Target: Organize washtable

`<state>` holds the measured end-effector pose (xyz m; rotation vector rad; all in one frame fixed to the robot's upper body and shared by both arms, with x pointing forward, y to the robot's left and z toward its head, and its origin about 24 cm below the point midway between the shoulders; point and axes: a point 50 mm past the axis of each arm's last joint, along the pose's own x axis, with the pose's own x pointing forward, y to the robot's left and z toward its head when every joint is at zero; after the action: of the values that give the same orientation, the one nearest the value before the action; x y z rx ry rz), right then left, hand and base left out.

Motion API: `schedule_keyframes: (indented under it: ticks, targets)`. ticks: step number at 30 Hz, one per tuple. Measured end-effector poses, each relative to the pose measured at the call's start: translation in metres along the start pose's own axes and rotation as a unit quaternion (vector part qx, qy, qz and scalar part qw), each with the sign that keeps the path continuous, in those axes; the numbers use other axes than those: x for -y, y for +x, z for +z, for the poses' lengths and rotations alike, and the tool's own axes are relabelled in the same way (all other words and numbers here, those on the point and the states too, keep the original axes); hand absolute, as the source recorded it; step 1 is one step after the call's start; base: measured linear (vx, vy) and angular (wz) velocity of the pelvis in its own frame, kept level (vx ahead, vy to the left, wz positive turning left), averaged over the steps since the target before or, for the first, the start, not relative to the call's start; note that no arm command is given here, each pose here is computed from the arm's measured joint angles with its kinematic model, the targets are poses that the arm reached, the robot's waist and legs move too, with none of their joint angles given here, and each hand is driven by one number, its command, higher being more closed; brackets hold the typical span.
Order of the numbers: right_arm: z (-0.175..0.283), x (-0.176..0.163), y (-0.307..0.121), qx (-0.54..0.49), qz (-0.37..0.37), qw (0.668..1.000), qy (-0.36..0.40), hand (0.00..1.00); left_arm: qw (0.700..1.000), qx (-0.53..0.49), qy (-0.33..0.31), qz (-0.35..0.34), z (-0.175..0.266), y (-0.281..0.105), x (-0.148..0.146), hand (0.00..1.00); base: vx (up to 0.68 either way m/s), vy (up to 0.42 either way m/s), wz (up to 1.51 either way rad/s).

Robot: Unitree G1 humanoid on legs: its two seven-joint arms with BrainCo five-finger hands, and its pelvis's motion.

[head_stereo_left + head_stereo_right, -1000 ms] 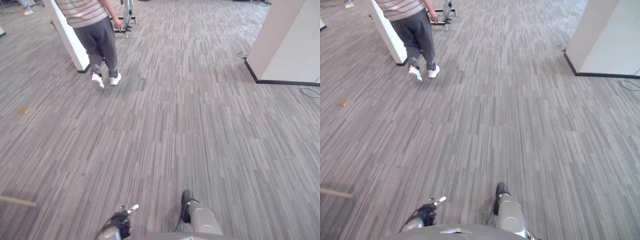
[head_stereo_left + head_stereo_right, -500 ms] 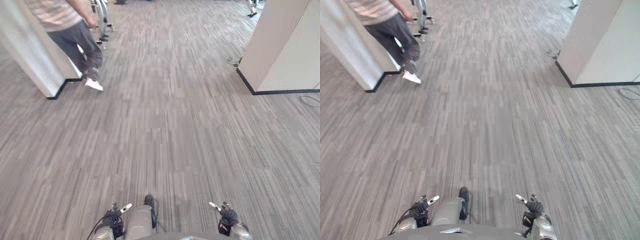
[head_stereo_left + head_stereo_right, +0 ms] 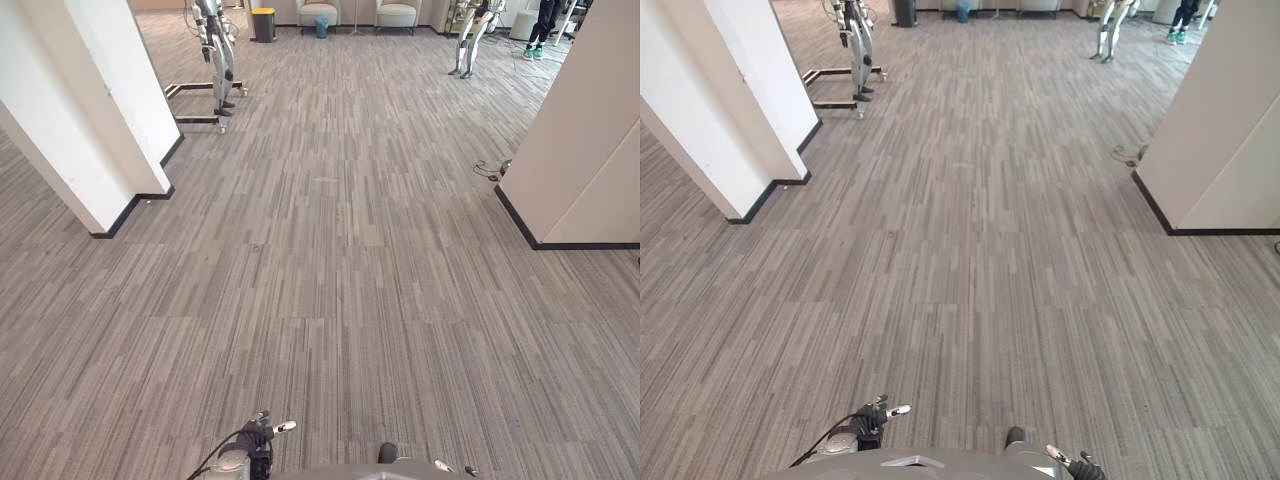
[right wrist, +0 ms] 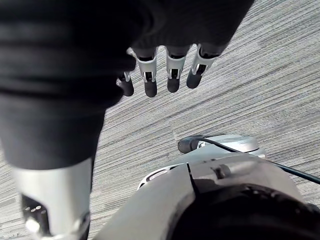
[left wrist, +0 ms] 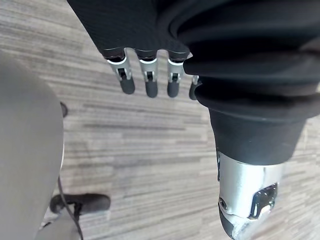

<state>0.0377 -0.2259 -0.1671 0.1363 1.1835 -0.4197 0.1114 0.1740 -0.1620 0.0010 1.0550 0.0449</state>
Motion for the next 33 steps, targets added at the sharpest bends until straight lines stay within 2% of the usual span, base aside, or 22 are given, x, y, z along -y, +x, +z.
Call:
schedule_keyframes:
  ticks: [10,12,16,17,19,22,26,29,30,33]
  targets:
    - [0.002,0.003,0.000,0.002,0.005,1.000,0.010,0.00,1.000,-0.003,-0.009,0.006,-0.001,0.000,-0.003,0.00,0.01,-0.017,0.00]
    - [0.004,0.011,0.001,0.004,0.000,1.000,0.028,0.00,0.999,-0.013,-0.044,0.020,-0.009,-0.003,-0.007,0.00,0.16,-0.144,-0.15]
    - [-0.001,0.011,0.000,-0.003,-0.004,0.998,0.067,0.00,0.986,0.018,-0.144,0.081,-0.005,-0.007,-0.038,0.00,0.04,-0.150,0.24]
    - [0.005,0.010,0.001,0.004,-0.002,0.997,0.074,0.00,0.985,0.016,-0.145,0.087,-0.008,-0.009,-0.042,0.00,0.12,-0.167,0.13]
    - [0.015,0.005,0.004,0.017,0.006,0.997,0.075,0.00,0.984,-0.010,-0.152,0.097,-0.026,-0.014,-0.046,0.00,0.29,-0.181,-0.03]
    - [0.029,-0.001,0.007,0.032,0.014,0.997,0.071,0.00,0.965,-0.049,-0.228,0.116,-0.056,-0.023,-0.042,0.00,0.35,-0.143,-0.07]
    - [0.041,-0.006,0.009,0.042,0.018,0.996,0.071,0.00,0.949,-0.093,-0.269,0.139,-0.080,-0.032,-0.040,0.00,0.36,0.059,-0.32]
    - [0.032,-0.003,0.008,0.032,0.013,0.996,0.081,0.00,0.948,-0.104,-0.255,0.156,-0.087,-0.037,-0.052,0.00,0.63,0.220,0.06]
    - [0.024,-0.005,0.007,0.022,0.012,0.995,0.096,0.00,0.954,-0.086,-0.240,0.159,-0.076,-0.034,-0.060,0.00,0.40,0.271,0.79]
    - [0.012,-0.014,0.005,0.006,0.025,0.994,0.103,0.00,0.974,-0.036,-0.182,0.128,-0.039,-0.019,-0.057,0.00,-0.01,0.396,0.96]
